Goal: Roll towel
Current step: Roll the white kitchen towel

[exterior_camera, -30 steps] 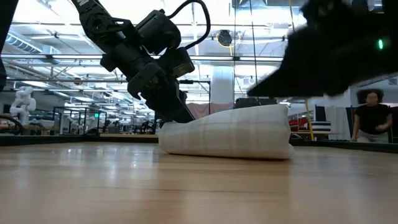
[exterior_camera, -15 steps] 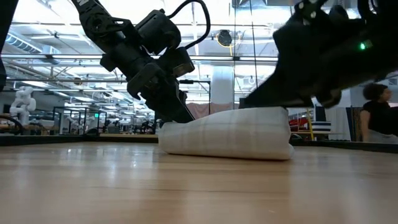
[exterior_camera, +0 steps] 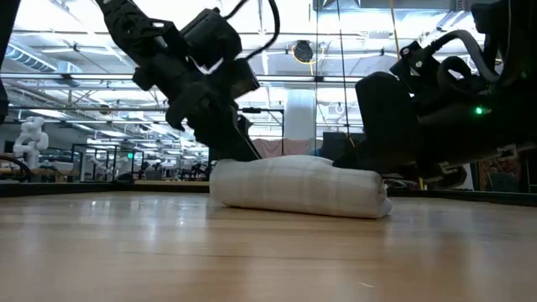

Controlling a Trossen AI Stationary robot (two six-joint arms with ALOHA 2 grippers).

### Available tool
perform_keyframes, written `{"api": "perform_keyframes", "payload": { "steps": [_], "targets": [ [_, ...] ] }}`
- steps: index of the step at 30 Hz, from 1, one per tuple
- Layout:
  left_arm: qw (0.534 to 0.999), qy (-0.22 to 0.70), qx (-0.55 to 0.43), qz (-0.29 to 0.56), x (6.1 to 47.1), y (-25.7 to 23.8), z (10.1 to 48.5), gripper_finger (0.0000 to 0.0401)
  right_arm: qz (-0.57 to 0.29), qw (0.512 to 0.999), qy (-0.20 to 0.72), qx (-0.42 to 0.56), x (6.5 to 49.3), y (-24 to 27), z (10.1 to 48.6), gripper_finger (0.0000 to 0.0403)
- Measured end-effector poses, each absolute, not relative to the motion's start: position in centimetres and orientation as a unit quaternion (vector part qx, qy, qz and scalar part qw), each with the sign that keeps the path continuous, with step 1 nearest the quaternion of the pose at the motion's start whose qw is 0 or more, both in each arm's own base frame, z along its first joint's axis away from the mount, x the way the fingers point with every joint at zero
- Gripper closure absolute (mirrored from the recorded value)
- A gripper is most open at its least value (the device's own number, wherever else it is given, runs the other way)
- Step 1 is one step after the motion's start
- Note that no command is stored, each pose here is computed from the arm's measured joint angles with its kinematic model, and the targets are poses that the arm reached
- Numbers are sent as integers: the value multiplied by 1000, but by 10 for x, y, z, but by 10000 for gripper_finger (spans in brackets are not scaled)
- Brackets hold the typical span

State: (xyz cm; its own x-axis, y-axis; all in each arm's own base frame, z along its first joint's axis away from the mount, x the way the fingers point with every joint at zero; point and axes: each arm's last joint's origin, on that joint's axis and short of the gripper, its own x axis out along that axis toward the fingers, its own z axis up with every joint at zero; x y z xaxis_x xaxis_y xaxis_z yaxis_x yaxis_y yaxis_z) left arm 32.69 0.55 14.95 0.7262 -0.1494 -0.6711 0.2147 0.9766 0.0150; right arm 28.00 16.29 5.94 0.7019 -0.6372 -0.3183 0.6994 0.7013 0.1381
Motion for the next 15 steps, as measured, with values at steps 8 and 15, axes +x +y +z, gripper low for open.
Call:
{"api": "perform_keyframes", "payload": {
  "steps": [8, 15],
  "targets": [
    [945, 295, 53, -131, 322, 3, 181, 272, -365, 914, 127, 120, 279, 163, 60, 399],
    [935, 298, 75, -175, 319, 0, 148, 272, -363, 916, 129, 113, 279, 163, 59, 399]
  ]
}}
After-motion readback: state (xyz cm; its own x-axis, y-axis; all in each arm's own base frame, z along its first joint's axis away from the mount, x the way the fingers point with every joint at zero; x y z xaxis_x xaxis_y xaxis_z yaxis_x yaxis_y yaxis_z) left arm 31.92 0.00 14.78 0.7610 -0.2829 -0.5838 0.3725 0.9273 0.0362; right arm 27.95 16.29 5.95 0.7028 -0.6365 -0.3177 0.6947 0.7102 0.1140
